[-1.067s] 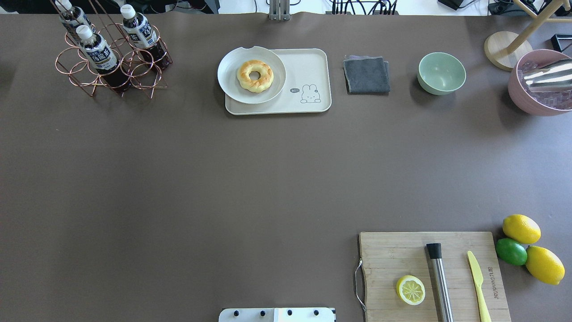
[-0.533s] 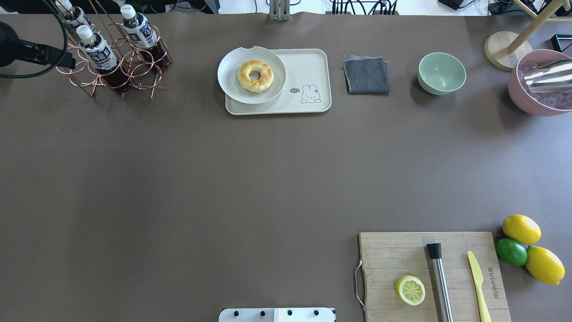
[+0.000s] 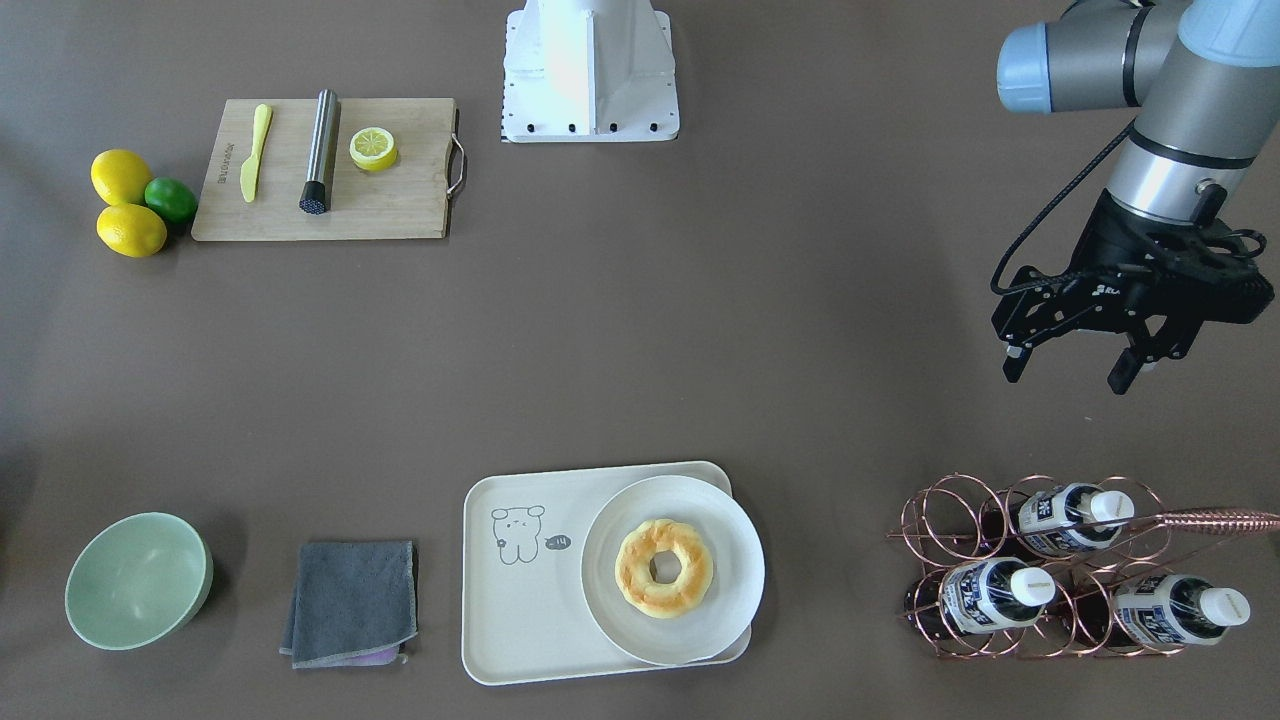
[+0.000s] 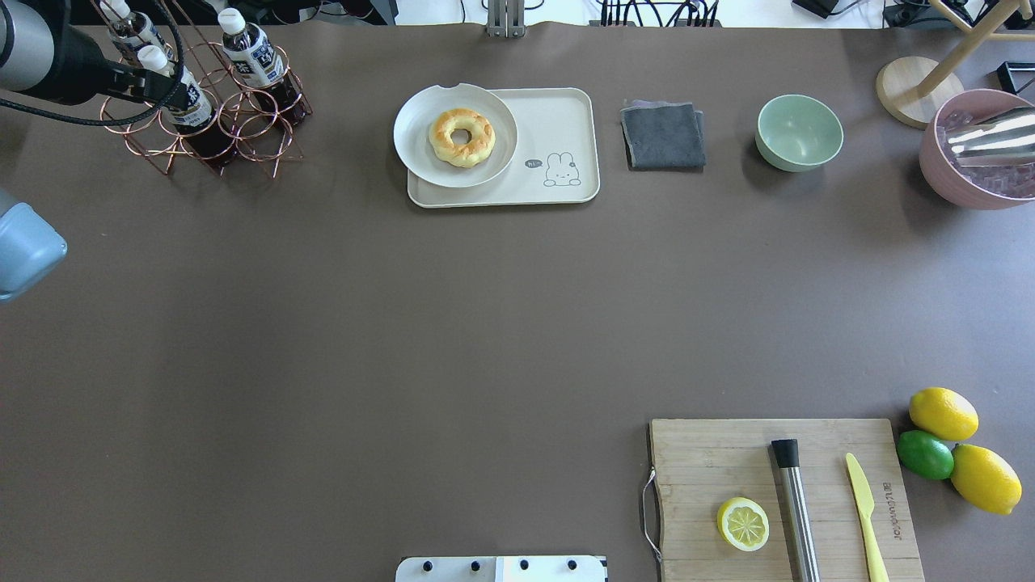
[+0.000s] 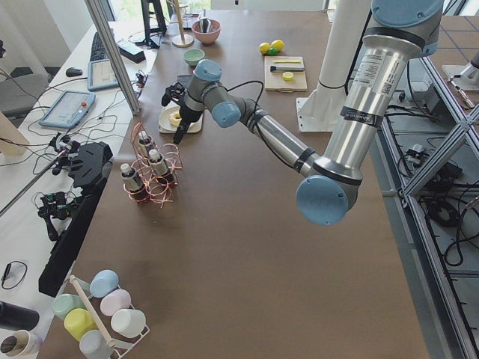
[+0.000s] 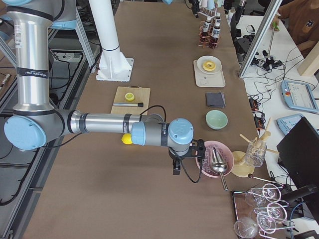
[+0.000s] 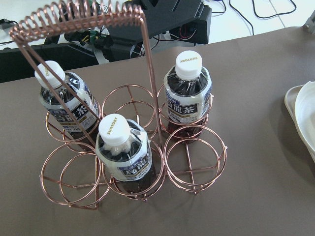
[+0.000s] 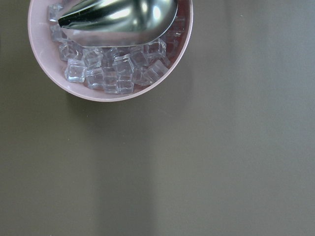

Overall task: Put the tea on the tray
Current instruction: 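Reach the left gripper to the copper rack and grasp a tea bottle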

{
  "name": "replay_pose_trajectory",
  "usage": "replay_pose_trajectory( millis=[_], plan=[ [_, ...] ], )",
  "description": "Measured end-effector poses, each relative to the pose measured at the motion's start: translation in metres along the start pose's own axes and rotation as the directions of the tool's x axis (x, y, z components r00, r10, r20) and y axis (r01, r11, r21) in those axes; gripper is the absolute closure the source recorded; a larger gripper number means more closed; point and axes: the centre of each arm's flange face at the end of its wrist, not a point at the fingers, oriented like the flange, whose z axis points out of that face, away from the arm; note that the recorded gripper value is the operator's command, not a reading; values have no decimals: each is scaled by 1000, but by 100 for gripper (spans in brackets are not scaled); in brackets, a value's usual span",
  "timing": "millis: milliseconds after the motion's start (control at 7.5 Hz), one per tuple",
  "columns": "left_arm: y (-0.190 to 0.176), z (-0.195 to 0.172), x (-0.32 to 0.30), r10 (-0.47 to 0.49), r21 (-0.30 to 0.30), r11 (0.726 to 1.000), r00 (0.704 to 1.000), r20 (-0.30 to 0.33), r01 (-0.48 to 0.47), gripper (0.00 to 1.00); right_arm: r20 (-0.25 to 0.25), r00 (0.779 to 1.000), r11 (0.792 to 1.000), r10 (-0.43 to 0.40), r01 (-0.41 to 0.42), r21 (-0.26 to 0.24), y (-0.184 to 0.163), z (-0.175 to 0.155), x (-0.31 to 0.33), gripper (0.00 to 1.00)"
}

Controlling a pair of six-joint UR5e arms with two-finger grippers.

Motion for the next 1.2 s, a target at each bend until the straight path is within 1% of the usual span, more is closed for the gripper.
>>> replay_pose_trajectory(
  millis=[267, 533, 800, 933, 1200],
  plan=[
    [-2, 26, -16, 4, 22, 1000, 1000, -15, -3, 3, 0, 1000, 1000, -1, 1, 2, -1, -1, -1, 0],
    [-15, 40, -38, 2, 28, 1000, 1000, 11, -2, 5, 4, 1000, 1000, -2, 2, 2, -1, -1, -2, 0],
    [-35, 44, -57, -1, 35, 999, 999, 41, -1, 9, 6, 1000, 1000, -1, 1, 2, -1, -1, -2, 0],
    [-42, 48, -59, -5, 36, 999, 999, 47, 3, 18, 7, 1000, 1000, -2, 2, 2, -1, -1, -2, 0],
    [-47, 54, -58, -8, 31, 999, 999, 50, 6, 22, 7, 1000, 1000, -3, 3, 3, -1, -1, -2, 0]
  ],
)
